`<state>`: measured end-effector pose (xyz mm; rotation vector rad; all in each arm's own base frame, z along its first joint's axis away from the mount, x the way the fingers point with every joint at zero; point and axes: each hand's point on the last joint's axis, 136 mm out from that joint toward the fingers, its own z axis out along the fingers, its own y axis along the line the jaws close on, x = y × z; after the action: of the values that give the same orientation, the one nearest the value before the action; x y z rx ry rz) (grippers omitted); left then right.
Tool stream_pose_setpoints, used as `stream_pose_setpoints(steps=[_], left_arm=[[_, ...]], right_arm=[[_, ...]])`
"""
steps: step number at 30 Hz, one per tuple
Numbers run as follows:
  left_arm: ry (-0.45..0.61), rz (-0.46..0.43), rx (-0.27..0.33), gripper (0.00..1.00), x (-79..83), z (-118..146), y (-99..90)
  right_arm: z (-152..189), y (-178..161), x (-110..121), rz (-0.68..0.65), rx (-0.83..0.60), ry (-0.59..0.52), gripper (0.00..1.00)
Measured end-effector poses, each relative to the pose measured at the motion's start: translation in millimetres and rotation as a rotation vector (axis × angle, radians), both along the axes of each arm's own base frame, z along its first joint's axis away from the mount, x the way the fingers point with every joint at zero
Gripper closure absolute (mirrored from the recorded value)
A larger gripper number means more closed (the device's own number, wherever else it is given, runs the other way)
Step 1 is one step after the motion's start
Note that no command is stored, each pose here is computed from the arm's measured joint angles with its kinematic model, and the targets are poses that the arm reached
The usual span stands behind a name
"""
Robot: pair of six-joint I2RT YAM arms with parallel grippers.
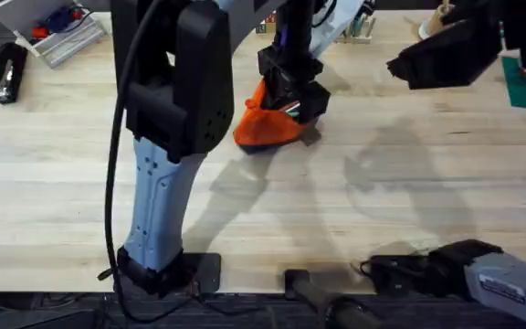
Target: Unzip the bag, pick up the pens from the table one at a time and place them inside, then zip the bag closed.
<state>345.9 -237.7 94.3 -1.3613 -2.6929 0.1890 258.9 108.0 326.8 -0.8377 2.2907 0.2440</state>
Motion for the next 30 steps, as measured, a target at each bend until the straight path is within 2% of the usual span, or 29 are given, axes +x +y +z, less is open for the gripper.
stream_pose_setpoints(steps=[8, 13, 23, 26, 30], left_arm=[[0.016, -0.001, 0.01, 0.005, -4.1, 1.4, 2.5], [0.047, -0.004, 0.026, 0.006, -12.7, 13.9, 7.5], [-0.164, 0.003, -0.09, 0.006, 23.7, 76.5, -9.0], [-0.183, 0.011, -0.1, 0.006, 28.7, 83.3, -5.3], [-0.182, 0.008, -0.097, 0.006, 34.8, 84.4, 9.7]], right_arm=[[0.0, 0.0, 0.0, 0.0, 0.0, 0.0, 0.005], [0.0, 0.0, 0.0, 0.0, 0.0, 0.0, 0.005], [0.4, 0.1, 0.5, 0.0, 0.001, -0.002, 0.005], [0.5, 0.1, 0.4, 0.0, 0.001, -0.003, 0.005], [0.5, 0.2, 0.6, 0.0, 0.001, -0.003, 0.005]])
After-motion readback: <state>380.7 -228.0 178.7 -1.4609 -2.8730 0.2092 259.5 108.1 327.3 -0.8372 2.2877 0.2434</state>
